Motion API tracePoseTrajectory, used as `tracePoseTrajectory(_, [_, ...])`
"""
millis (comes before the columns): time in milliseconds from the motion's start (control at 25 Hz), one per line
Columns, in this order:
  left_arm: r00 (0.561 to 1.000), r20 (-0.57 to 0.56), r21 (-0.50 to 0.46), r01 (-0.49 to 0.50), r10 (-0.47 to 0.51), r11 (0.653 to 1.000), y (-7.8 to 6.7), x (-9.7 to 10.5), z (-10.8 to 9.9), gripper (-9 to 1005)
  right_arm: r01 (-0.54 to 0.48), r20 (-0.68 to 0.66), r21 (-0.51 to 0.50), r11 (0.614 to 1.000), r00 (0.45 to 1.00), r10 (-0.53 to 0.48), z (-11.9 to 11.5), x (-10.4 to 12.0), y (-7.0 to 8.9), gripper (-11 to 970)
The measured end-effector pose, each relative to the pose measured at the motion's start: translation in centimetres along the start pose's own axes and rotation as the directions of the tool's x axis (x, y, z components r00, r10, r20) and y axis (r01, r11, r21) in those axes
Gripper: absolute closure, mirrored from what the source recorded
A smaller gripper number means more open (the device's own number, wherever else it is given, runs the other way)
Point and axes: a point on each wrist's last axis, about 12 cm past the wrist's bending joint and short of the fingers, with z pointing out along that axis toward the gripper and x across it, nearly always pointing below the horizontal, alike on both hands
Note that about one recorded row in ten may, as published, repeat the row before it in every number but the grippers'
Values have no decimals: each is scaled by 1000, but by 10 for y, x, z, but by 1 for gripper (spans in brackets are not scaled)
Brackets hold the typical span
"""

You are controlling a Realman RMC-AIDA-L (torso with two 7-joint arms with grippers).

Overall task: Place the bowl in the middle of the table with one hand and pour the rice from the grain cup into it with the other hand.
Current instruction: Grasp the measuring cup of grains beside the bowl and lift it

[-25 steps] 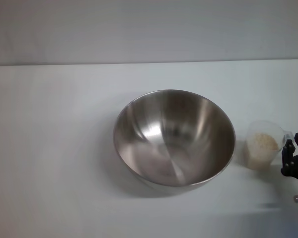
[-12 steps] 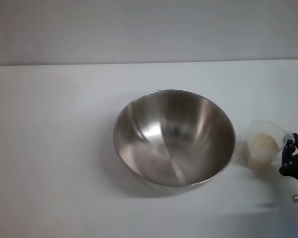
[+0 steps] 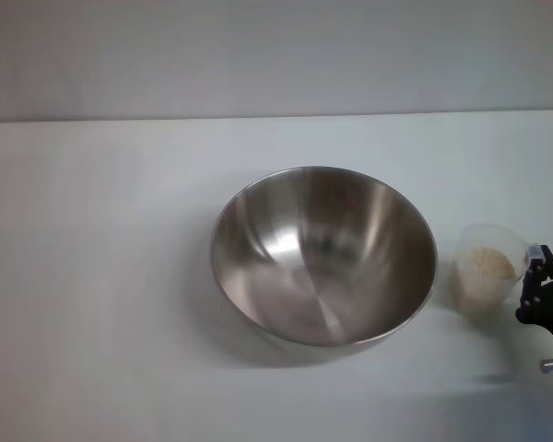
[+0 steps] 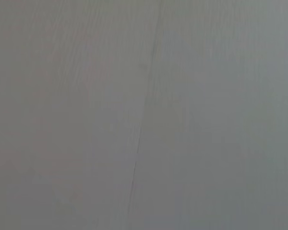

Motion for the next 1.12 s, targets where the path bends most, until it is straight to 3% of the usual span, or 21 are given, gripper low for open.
tracePoseTrajectory(320, [1000,1,0,1,-1,1000,-1,0,0,233,-1,-4,2,1000,1000,1,1,0,0,919])
tracePoseTrajectory(880, [1000,2,0,3,-3,1000,-1,0,0,233,-19,0,9,1000,1000,19,3,0,-3,946])
tracePoseTrajectory(1120, [1000,1,1,3,-3,1000,-1,0,1,234,-52,106,34,998,993,48,1,-12,-9,947])
